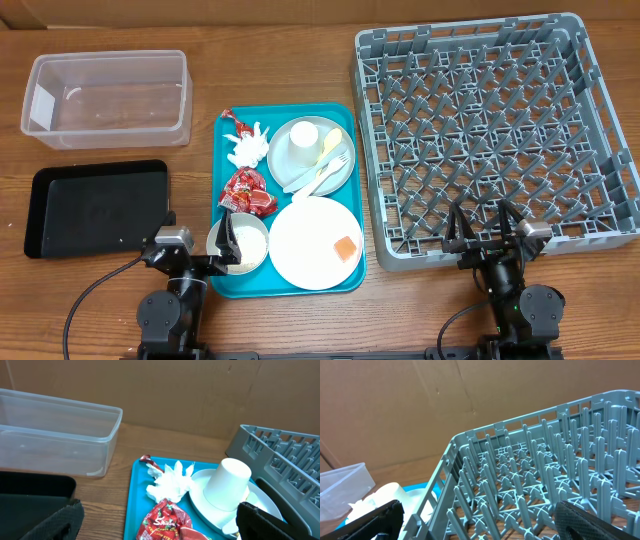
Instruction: Sort waste into correct bins and load items into the dishwasher rack
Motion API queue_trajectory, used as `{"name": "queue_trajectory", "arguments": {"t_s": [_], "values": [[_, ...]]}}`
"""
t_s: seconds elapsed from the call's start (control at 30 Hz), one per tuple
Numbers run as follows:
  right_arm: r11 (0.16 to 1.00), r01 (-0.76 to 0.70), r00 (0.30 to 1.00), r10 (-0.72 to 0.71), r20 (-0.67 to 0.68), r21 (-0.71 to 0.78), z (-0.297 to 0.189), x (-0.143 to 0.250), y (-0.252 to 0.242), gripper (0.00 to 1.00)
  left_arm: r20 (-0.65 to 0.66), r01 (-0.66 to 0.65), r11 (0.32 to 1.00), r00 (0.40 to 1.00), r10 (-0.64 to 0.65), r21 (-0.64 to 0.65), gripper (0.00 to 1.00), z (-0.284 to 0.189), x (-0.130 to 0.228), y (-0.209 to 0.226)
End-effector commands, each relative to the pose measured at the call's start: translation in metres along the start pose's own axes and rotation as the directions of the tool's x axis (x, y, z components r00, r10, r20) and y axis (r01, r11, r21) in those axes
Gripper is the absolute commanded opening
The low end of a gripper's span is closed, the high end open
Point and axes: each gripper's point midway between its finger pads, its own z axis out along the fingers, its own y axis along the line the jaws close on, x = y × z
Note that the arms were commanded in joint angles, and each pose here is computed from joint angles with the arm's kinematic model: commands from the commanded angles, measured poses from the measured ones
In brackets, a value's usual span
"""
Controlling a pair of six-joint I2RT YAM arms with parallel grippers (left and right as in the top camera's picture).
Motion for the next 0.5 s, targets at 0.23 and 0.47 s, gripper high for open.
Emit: {"name": "queue_trajectory", "arguments": {"t_s": [0.23, 0.47], "values": [[1.0, 0.001, 1.0, -0.001, 0.005, 0.006, 0.0, 0.002, -0.002, 1.0, 0.005, 0.025, 0.999, 1.0, -0.025, 0.027, 1.0, 0.0, 0.0, -0.005], [1.0, 0.001, 1.0, -0.001, 0.005, 0.006, 0.0, 0.002, -0.002, 1.0, -0.164, 0.443, 0.856, 0.896, -0.413, 0.267, 1.0, -0.009, 0.004, -0.054]]}}
